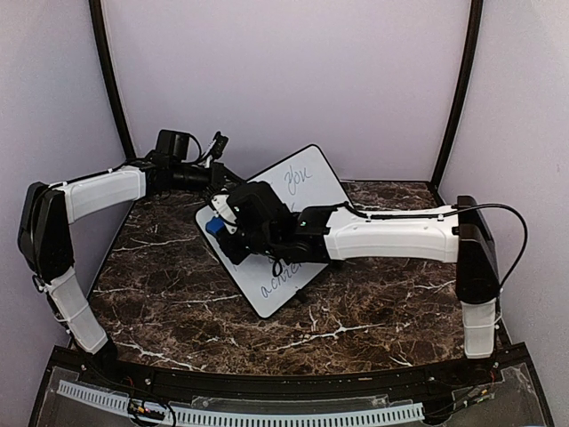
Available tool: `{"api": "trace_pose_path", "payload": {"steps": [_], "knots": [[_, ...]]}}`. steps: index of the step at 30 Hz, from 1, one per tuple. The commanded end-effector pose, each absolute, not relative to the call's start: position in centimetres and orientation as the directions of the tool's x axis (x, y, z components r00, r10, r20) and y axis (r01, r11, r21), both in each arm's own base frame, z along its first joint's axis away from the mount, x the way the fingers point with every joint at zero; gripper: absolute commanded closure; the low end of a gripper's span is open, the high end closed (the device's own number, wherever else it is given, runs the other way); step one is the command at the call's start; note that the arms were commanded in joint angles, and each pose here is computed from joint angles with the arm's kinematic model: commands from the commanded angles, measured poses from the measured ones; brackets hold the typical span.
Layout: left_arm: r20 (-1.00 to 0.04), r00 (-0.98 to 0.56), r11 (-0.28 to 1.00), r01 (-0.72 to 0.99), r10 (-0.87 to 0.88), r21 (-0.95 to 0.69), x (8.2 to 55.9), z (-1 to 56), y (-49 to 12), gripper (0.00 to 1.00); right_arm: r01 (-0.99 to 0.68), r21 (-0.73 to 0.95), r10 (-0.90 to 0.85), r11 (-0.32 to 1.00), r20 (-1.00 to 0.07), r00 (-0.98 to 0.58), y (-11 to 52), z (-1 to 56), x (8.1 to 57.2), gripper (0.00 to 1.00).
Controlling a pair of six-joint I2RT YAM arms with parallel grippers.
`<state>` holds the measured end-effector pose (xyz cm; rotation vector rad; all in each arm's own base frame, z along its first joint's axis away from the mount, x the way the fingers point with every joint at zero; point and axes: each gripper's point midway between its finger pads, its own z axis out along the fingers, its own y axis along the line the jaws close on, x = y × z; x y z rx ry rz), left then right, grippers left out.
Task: Erase the whiteboard
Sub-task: Erase the whiteboard at the center of the board.
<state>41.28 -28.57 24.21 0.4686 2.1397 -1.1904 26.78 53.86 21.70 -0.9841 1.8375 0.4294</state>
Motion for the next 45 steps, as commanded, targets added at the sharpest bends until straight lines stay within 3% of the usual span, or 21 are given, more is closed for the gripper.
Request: {"api": "trace_pose_path", "payload": {"steps": [1, 29, 45], "knots": [[-0.701, -0.713, 0.509, 0.609, 0.016, -0.608, 40.2, 24.8, -28.9, 1.00, -0.765, -0.146, -0.426, 0.627, -0.886, -0.180, 54.8, 22.3, 27.4, 0.71], [-0.707, -0.707, 0.502, 0.616, 0.012, -0.607, 40.1, 25.1, -28.9, 1.00, -0.755, -0.176, -0.561, 0.631, -0.776, -0.289, 51.2, 15.6, 26.9, 0.72], [-0.704, -0.710, 0.496, 0.615, 0.008, -0.614, 40.1, 25.1, -29.0, 1.00, -0.761, -0.182, -0.542, 0.622, -0.801, -0.252, 52.6, 17.4, 27.4, 0.72]]}}
